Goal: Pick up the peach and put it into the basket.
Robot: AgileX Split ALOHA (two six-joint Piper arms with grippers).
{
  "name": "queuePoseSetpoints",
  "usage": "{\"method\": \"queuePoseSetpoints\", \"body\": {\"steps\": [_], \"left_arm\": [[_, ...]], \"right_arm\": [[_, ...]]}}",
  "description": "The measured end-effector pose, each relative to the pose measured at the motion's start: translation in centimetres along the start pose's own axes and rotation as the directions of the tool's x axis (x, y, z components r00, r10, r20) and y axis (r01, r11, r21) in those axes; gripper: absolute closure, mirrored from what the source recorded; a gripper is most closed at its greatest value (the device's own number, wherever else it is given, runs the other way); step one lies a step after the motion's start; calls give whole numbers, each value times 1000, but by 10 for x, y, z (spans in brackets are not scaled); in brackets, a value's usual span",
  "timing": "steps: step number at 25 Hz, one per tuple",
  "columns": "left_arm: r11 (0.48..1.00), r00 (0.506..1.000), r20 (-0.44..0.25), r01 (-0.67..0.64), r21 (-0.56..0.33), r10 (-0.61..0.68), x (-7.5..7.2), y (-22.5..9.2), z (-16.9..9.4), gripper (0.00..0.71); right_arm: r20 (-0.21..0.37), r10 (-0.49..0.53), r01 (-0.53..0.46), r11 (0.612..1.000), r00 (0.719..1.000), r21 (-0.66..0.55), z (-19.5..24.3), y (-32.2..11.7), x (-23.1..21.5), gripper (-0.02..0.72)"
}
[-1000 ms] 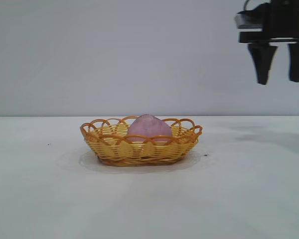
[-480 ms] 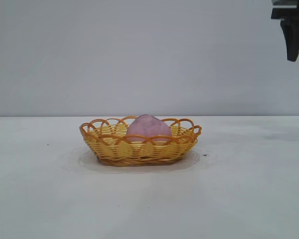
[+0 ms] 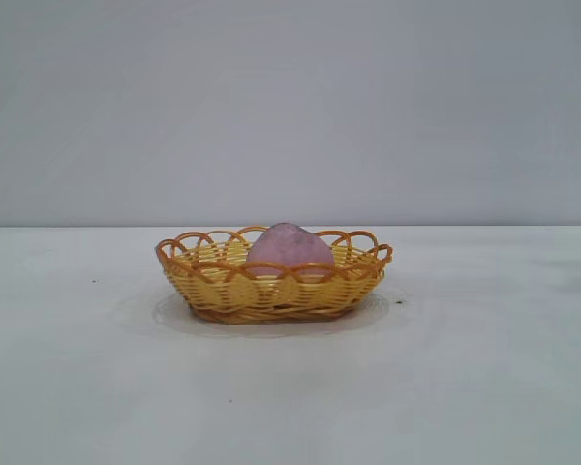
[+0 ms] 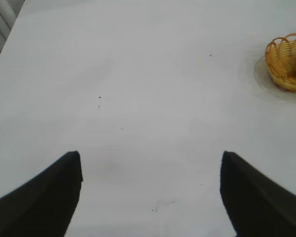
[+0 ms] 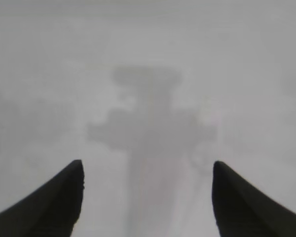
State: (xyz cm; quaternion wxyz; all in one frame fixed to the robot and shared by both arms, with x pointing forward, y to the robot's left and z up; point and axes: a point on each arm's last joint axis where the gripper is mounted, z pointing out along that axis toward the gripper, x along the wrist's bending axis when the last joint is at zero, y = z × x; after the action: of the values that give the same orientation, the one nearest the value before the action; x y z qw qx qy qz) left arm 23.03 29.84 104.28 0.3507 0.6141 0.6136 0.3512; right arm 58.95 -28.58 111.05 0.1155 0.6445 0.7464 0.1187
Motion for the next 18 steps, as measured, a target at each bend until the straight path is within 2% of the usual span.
{"method": "queuePoseSetpoints", "body": {"steps": [5,11,18], "left_arm": [[1000,1000,0,0,0,0,0,0,0,153],[1000,1000,0,0,0,0,0,0,0,153],[1000,1000,0,0,0,0,0,0,0,153]], "right_arm": [[6,7,-7,999,1000,-33,-32,-36,4,234],[-38,27,-30,997,999,-76,-61,-91,15,234],[-49,34,-41,990,998,-138,-68,-161,25,234]]}}
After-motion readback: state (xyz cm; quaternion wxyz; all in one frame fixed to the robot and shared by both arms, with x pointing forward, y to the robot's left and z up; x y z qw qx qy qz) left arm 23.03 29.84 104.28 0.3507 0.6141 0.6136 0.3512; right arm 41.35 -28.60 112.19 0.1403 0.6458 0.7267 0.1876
